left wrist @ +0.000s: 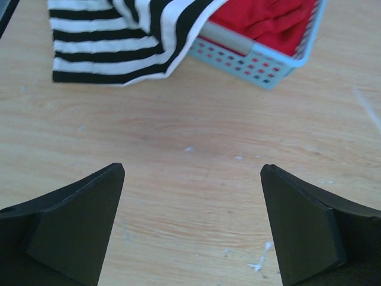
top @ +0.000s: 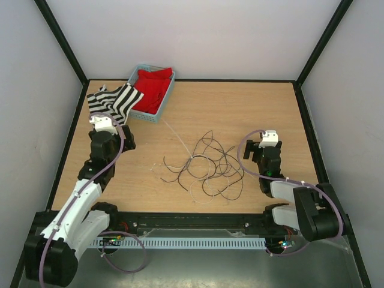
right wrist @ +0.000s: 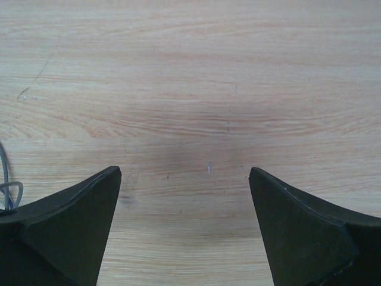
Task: Zip-tie the wires
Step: Reset both arms
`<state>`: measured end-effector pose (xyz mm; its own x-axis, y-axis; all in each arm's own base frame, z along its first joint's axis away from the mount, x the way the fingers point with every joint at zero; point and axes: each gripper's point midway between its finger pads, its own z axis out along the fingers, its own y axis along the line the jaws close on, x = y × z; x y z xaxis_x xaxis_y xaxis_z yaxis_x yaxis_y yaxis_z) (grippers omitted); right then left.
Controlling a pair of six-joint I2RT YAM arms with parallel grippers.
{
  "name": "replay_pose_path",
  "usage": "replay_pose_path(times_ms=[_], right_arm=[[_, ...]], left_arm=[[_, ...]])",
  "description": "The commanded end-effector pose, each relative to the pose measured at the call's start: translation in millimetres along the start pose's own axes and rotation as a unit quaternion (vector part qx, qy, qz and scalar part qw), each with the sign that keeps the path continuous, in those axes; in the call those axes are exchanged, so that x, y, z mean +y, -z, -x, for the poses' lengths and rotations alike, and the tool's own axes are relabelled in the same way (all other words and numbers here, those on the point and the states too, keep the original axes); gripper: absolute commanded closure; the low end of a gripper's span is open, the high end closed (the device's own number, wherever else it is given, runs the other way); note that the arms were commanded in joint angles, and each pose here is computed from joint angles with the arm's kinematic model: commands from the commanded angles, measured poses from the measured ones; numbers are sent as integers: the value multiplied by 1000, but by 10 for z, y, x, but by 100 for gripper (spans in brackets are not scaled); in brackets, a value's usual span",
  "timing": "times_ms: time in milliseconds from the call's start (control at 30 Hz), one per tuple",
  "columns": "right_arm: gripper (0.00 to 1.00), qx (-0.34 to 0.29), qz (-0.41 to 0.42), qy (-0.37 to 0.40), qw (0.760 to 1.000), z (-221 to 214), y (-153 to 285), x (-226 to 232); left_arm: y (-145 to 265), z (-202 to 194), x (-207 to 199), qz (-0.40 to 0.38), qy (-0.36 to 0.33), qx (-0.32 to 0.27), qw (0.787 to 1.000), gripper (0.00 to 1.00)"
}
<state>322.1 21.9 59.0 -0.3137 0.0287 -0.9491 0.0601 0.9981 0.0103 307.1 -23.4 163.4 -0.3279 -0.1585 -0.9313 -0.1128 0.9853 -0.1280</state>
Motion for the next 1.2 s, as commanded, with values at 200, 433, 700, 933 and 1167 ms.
replay_pose_path(times_ms=[200,433,700,933,1167], right_arm=[[1,-150,21,16,988,422,-82,68],[1,-121,22,23,992,378,-194,97],[0,-113,19,25,993,376,-232,102],[1,-111,14,27,993,370,-239,102],[1,-110,12,28,993,367,-244,101]], left_arm=[[-200,-260,629,122,27,33,992,1],[-420,-201,790,149,-35,23,988,1],[-644,-473,648,88,-76,40,992,1],[-928,-528,394,5,-112,-17,994,1],[-1071,-726,223,-56,-137,-16,989,1]])
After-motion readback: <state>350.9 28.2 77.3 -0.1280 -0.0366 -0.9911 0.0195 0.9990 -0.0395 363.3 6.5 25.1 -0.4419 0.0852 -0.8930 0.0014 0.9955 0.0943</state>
